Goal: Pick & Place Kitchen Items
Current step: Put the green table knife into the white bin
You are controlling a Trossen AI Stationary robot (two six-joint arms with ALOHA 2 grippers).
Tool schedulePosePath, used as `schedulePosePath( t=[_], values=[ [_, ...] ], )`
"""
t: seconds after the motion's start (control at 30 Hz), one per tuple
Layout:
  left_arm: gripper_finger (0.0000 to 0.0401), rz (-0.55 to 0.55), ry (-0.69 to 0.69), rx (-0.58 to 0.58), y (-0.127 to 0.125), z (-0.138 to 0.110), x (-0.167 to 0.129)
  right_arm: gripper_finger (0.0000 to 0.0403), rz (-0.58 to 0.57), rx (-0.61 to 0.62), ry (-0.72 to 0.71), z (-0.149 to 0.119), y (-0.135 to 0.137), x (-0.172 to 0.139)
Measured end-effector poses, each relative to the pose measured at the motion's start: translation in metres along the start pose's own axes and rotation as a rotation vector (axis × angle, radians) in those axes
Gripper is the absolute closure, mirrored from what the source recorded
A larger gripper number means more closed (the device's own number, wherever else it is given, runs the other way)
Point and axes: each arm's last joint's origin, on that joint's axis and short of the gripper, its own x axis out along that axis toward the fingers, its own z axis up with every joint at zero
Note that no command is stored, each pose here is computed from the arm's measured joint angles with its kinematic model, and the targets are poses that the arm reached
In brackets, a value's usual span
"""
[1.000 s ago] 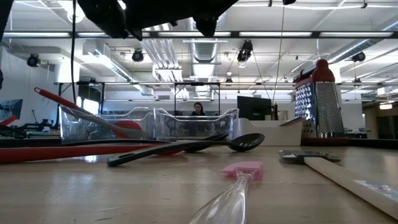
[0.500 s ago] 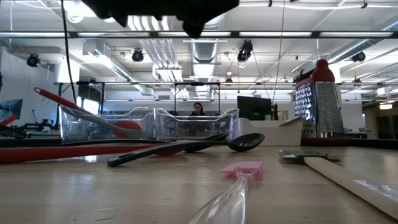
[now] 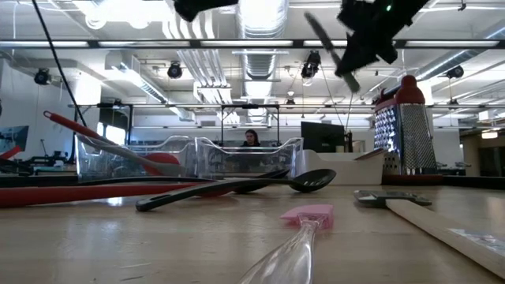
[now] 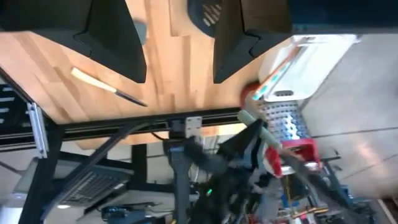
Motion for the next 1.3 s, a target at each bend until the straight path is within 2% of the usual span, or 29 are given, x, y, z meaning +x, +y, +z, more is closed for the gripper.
schedulePosePath(
  t=[0.1, 0.33, 0.47, 0.67, 0.77, 1.03, 1.17, 1.3],
  values=[
    [0.0209, 0.014, 0.001, 0.000, 0.003, 0.004, -0.012, 0.0378, -0.102, -0.004, 0.143, 0.016, -0.019, 0.013],
    [0.0209, 0.032, 0.018, 0.003, 0.005, 0.005, -0.023, 0.0378, -0.167, -0.049, 0.453, 0.053, -0.051, 0.047],
    [0.0209, 0.036, 0.051, 0.013, 0.005, 0.002, -0.023, 0.0378, -0.234, -0.074, 0.646, 0.062, -0.066, 0.069],
    [0.0209, 0.033, 0.077, 0.026, 0.005, 0.000, -0.023, 0.0378, -0.289, -0.120, 0.945, 0.053, -0.079, 0.104],
    [0.0208, 0.034, 0.077, 0.026, 0.005, 0.000, -0.023, 0.0378, -0.310, -0.107, 1.045, 0.044, -0.088, 0.121],
    [0.0209, 0.032, 0.085, 0.042, 0.005, -0.001, -0.023, 0.0379, -0.295, -0.045, 1.177, 0.027, -0.103, 0.152],
    [0.0208, 0.044, 0.087, 0.052, 0.005, -0.001, -0.023, 0.0379, -0.318, -0.079, 1.248, 0.019, -0.103, 0.164],
    [0.0208, 0.054, 0.089, 0.062, 0.005, -0.001, -0.023, 0.0379, -0.283, -0.076, 1.294, 0.015, -0.101, 0.181]
  ],
)
